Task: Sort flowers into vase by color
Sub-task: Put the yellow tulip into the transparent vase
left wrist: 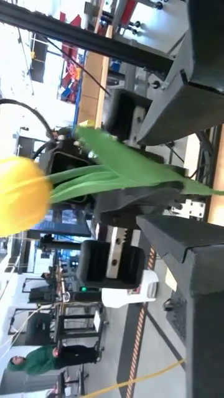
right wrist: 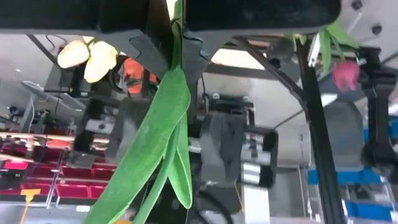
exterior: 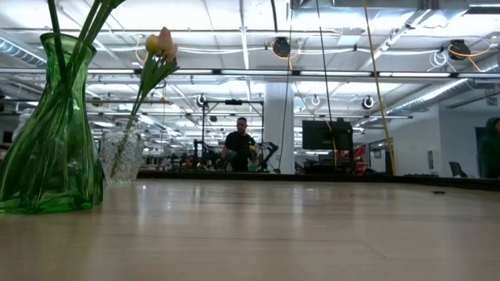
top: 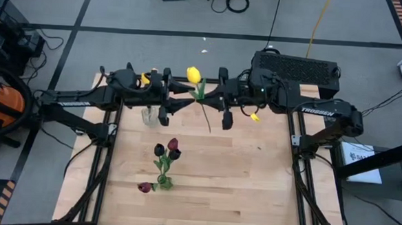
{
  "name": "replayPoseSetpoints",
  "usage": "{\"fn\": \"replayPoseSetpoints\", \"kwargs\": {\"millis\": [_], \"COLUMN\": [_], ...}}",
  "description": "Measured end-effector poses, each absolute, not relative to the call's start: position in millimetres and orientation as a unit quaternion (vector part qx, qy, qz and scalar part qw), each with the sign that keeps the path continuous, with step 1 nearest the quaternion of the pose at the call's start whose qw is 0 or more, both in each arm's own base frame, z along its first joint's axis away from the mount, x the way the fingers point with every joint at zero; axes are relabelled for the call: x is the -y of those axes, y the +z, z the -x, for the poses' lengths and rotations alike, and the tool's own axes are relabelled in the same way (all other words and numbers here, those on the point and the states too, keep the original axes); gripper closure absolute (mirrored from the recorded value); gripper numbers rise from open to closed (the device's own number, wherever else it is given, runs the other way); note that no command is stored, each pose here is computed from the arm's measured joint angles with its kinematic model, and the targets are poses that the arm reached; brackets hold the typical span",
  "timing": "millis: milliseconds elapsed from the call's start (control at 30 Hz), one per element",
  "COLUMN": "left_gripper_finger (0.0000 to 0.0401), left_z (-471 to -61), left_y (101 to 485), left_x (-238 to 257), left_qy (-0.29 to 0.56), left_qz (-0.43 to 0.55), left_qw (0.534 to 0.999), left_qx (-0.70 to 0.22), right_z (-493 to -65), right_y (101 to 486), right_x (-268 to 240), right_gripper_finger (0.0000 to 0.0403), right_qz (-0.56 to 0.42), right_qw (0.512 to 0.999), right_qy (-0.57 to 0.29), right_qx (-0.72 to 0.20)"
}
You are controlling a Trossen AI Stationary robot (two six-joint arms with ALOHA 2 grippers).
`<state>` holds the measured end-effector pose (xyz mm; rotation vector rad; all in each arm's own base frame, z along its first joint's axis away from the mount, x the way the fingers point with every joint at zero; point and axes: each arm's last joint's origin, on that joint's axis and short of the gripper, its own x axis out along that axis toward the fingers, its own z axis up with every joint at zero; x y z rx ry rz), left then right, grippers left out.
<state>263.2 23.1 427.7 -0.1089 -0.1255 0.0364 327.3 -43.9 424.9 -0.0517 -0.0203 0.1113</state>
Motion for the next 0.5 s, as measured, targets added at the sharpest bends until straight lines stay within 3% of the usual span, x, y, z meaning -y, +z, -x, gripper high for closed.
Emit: {"fn": "replayPoseSetpoints", "kwargs": {"millis": [500], "left_gripper_finger": [0.0201], "left_z": [-273.2], "left_y": [419.5], "left_x": [-25.5], "left_qy": [0.021], "left_qz": [0.059], "left_qw": [0.997], "left_qx": [0.045], "right_z": [-349.2], "right_y": [409.0], "right_x": [44.6], "right_gripper_finger": [0.0399], "right_qz": [0.025], "right_qw": [0.998], "right_qy": [0.058], "right_qx": [0.011]}}
